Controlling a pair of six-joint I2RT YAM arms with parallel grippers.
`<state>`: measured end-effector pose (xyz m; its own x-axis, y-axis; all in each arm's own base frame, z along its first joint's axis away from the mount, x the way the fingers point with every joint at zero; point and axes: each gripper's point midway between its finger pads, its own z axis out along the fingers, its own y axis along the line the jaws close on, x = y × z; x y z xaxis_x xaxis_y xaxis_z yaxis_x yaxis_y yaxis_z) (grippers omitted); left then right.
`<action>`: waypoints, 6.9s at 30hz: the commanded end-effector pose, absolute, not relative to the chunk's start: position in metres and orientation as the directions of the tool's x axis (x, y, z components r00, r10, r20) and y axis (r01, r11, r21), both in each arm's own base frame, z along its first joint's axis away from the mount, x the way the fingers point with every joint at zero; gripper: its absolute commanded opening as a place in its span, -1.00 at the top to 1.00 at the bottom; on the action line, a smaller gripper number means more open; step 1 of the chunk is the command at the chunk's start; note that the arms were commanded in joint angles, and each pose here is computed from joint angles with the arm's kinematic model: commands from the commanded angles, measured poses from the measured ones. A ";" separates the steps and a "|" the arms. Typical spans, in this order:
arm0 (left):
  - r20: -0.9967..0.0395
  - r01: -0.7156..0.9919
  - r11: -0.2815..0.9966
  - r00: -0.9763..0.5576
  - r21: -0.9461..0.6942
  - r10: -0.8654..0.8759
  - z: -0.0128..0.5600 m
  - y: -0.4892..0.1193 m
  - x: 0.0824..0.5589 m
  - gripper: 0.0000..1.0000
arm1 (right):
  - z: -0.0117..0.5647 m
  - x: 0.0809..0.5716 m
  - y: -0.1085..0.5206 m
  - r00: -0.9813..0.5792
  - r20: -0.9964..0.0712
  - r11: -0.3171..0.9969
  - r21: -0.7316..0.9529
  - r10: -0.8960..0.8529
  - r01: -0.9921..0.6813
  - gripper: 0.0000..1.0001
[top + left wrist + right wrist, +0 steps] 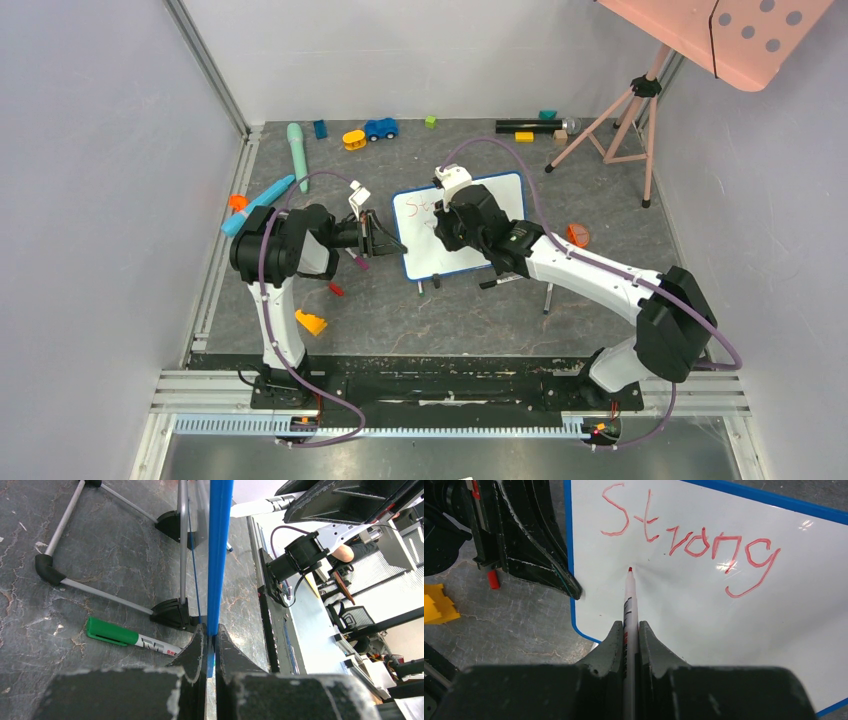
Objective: Write a sentence on the whiteboard
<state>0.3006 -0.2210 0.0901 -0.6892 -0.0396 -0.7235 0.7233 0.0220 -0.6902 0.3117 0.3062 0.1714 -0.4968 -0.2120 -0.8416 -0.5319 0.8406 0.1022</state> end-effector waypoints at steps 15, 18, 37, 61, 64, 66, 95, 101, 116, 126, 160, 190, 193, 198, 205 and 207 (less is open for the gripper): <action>-0.762 0.762 -0.003 -0.647 -0.648 -0.032 0.096 -0.222 0.301 0.96 | 0.191 0.318 0.314 -0.457 -0.873 0.837 0.114 -0.173 -0.536 1.00; -0.763 0.763 -0.003 -0.646 -0.646 -0.032 0.097 -0.222 0.301 0.96 | 0.189 0.319 0.312 -0.462 -0.869 0.841 0.111 -0.177 -0.530 1.00; -0.767 0.767 -0.005 -0.641 -0.641 -0.031 0.098 -0.222 0.301 0.96 | 0.184 0.319 0.314 -0.471 -0.862 0.842 0.103 -0.191 -0.530 1.00; -0.767 0.767 -0.005 -0.641 -0.641 -0.031 0.098 -0.222 0.301 0.96 | 0.173 0.324 0.309 -0.484 -0.848 0.859 0.071 -0.216 -0.507 1.00; -0.767 0.768 -0.005 -0.641 -0.641 -0.030 0.098 -0.222 0.301 0.96 | 0.171 0.325 0.306 -0.491 -0.843 0.868 0.061 -0.220 -0.494 1.00; -0.768 0.768 -0.006 -0.640 -0.640 -0.030 0.098 -0.222 0.301 0.96 | 0.171 0.326 0.304 -0.494 -0.841 0.873 0.054 -0.222 -0.484 1.00; -0.767 0.768 -0.009 -0.641 -0.641 -0.026 0.098 -0.223 0.300 0.96 | 0.194 0.322 0.294 -0.454 -0.875 0.882 0.070 -0.171 -0.467 1.00; -0.769 0.769 -0.010 -0.639 -0.639 -0.026 0.098 -0.223 0.300 0.96 | 0.207 0.321 0.299 -0.417 -0.897 0.865 0.089 -0.146 -0.494 1.00; -0.771 0.772 -0.011 -0.636 -0.636 -0.025 0.099 -0.223 0.299 0.96 | 0.192 0.330 0.310 -0.433 -0.880 0.857 0.063 -0.194 -0.511 1.00; -0.771 0.771 -0.012 -0.636 -0.636 -0.024 0.099 -0.223 0.299 0.96 | 0.183 0.331 0.307 -0.445 -0.870 0.866 0.043 -0.213 -0.499 1.00; -0.773 0.773 -0.012 -0.634 -0.634 -0.024 0.100 -0.223 0.297 0.96 | 0.141 0.301 0.282 -0.521 -0.805 0.859 0.029 -0.284 -0.512 1.00; -0.774 0.775 -0.014 -0.632 -0.632 -0.021 0.100 -0.223 0.295 0.96 | 0.203 0.321 0.291 -0.409 -0.892 0.868 0.041 -0.191 -0.494 1.00; -0.776 0.777 -0.015 -0.630 -0.630 -0.021 0.100 -0.223 0.295 0.96 | 0.199 0.324 0.291 -0.419 -0.885 0.875 0.031 -0.200 -0.483 1.00; -0.777 0.778 -0.014 -0.629 -0.629 -0.022 0.100 -0.223 0.295 0.96 | 0.199 0.329 0.292 -0.416 -0.885 0.879 0.015 -0.211 -0.477 1.00; -0.779 0.779 -0.016 -0.627 -0.626 -0.021 0.101 -0.224 0.295 0.96 | 0.194 0.333 0.287 -0.427 -0.877 0.888 0.001 -0.219 -0.459 1.00; -0.778 0.778 -0.015 -0.628 -0.628 -0.020 0.100 -0.224 0.295 0.96 | 0.190 0.334 0.286 -0.433 -0.873 0.889 -0.002 -0.225 -0.457 1.00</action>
<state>0.3001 -0.2213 0.0903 -0.6885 -0.0370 -0.7243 0.7241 0.0192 -0.6894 0.3221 0.2847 0.1753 -0.4637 -0.2394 -0.8530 -0.4737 0.8806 0.0104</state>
